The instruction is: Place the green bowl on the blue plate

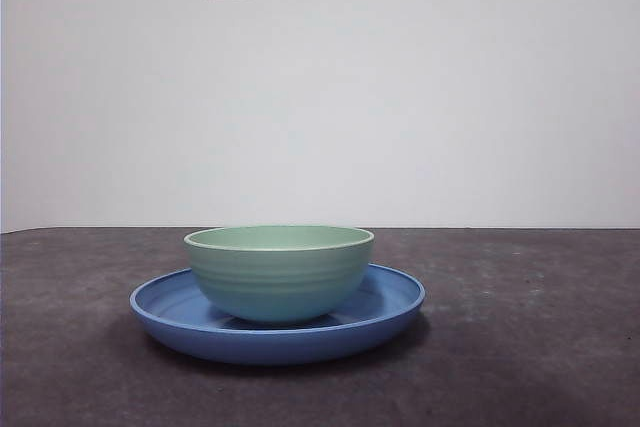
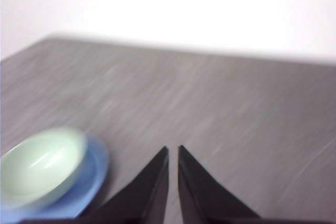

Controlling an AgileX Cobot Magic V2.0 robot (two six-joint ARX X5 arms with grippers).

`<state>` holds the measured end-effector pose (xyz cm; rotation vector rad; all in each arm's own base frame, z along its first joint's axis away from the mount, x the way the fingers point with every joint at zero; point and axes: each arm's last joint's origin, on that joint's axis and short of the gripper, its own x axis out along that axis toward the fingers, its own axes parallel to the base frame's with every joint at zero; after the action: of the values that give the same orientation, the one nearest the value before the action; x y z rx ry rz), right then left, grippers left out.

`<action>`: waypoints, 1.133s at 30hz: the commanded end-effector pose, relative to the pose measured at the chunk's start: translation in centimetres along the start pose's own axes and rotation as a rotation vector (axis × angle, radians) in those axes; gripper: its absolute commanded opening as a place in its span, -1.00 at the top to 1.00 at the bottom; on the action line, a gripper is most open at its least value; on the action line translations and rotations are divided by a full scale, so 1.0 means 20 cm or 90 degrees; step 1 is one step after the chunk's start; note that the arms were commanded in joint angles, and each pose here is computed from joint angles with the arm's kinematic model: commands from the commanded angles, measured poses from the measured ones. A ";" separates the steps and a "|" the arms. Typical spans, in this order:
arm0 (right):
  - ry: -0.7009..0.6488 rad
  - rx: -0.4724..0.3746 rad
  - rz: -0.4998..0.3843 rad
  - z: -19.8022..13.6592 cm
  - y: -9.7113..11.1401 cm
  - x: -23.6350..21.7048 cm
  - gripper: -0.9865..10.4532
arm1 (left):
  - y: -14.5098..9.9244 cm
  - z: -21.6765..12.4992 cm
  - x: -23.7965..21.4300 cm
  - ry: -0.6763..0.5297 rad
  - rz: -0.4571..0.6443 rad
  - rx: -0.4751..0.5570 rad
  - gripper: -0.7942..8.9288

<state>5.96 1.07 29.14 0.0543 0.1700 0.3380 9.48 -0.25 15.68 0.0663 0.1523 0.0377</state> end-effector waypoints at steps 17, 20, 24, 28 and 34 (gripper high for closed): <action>-0.031 -0.039 -0.283 -0.57 -0.19 0.22 0.78 | 0.00 -0.04 0.01 0.016 -0.001 0.005 0.82; -0.021 -0.037 -0.283 -0.62 -0.20 0.23 0.78 | 0.00 -0.04 0.01 0.016 -0.001 0.005 0.82; -0.011 -0.035 -0.283 -0.65 -0.20 0.25 0.78 | 0.00 -0.04 0.01 0.016 -0.001 0.005 0.82; -0.007 -0.035 -0.283 -0.66 -0.20 0.25 0.78 | 0.00 -0.04 0.01 0.016 -0.001 0.005 0.82; 0.003 -0.038 -0.283 -0.66 -0.20 0.25 0.78 | 0.00 -0.04 0.01 0.016 -0.001 0.005 0.82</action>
<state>9.56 -0.73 15.24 -0.0289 0.1589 -0.0949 9.48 -0.25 15.68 0.0663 0.1523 0.0377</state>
